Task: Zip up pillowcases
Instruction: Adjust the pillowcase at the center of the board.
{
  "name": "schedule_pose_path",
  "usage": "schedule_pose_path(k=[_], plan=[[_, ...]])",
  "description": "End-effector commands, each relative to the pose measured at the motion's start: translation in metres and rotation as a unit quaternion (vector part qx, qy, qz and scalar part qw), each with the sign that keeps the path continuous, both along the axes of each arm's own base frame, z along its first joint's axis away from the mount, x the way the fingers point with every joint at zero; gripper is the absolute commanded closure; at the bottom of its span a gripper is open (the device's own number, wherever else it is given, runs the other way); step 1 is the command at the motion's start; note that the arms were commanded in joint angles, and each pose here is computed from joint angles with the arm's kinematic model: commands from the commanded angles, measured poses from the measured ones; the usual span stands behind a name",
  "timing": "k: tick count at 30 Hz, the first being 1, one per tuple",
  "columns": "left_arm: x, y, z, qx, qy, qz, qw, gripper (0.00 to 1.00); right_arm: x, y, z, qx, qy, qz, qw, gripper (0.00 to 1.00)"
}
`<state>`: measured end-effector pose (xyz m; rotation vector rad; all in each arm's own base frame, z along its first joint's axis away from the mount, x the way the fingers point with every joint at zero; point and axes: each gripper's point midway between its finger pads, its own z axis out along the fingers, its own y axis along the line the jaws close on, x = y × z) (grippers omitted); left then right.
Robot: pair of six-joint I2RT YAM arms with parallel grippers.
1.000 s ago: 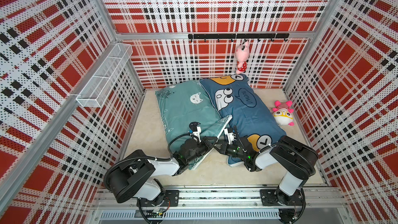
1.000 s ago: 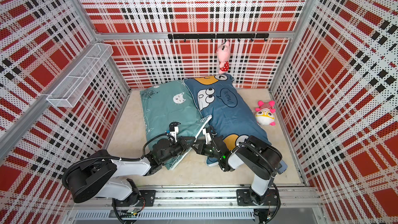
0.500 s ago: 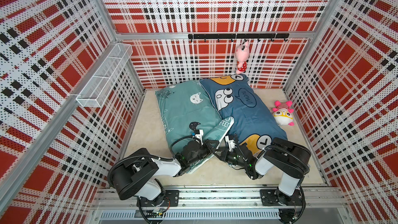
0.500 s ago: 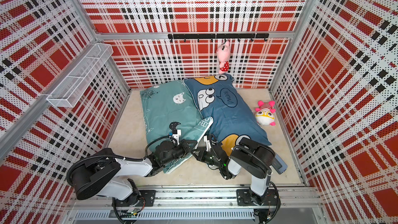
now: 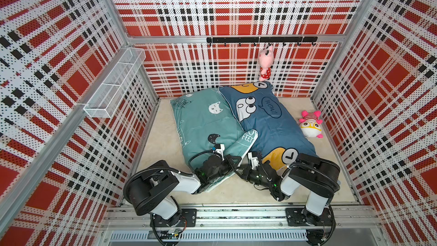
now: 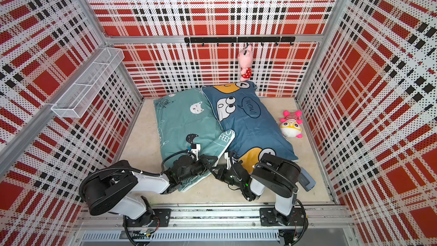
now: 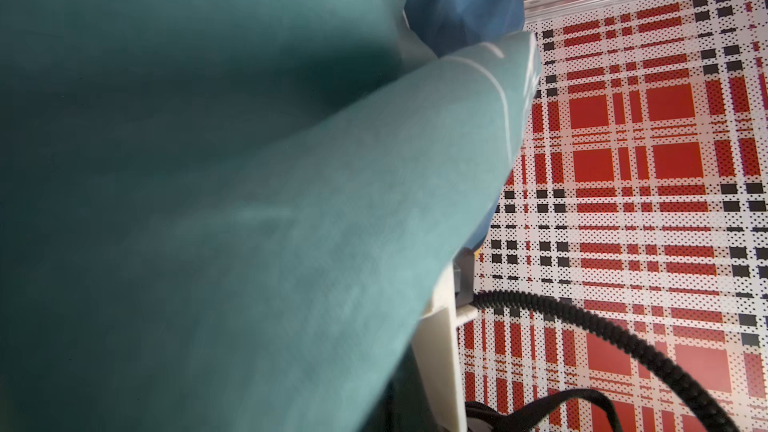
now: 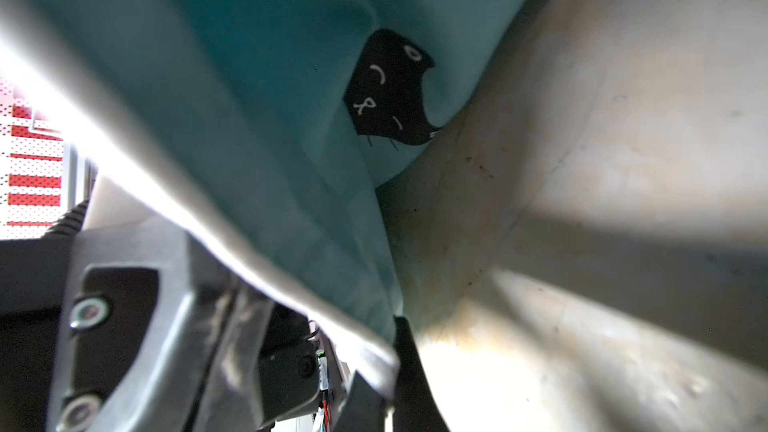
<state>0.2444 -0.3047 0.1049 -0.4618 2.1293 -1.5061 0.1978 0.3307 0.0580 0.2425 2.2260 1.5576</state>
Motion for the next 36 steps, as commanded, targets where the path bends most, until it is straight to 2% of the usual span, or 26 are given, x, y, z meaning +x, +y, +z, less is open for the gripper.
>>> schedule_pose_path(k=[1,7,8,10,13,19,24,26,36], plan=[[0.014,-0.009,0.045,-0.059,-0.056,0.012,0.997,1.00,-0.021,-0.004,-0.017,-0.031,0.034,0.021,0.999,1.00],[0.012,-0.012,0.044,-0.059,-0.057,0.007,0.997,1.00,-0.026,-0.007,-0.020,-0.037,0.041,0.021,0.998,0.98],[0.011,-0.012,0.043,-0.058,-0.055,0.007,0.997,1.00,-0.026,-0.010,-0.021,-0.038,0.043,0.018,0.998,0.94],[0.006,-0.010,0.039,-0.057,-0.052,0.005,0.997,1.00,-0.025,-0.017,-0.021,-0.040,0.044,0.008,0.998,0.79],[0.002,-0.006,0.038,-0.058,-0.049,0.007,0.997,1.00,-0.024,-0.026,-0.019,-0.042,0.043,-0.002,0.998,0.71],[-0.004,-0.007,0.037,-0.059,-0.047,0.002,0.997,1.00,-0.020,-0.016,-0.004,-0.031,0.026,0.013,0.999,0.71],[-0.006,-0.006,0.038,-0.071,-0.045,0.000,0.996,1.00,-0.009,-0.023,0.017,0.008,0.000,-0.002,1.000,0.61],[-0.007,-0.007,0.039,-0.073,-0.045,-0.002,0.996,1.00,-0.002,-0.030,0.023,0.015,-0.010,-0.008,1.000,0.61],[-0.009,-0.005,0.040,-0.076,-0.043,-0.003,0.996,1.00,0.023,-0.017,0.041,-0.007,-0.055,0.005,0.998,0.60]])
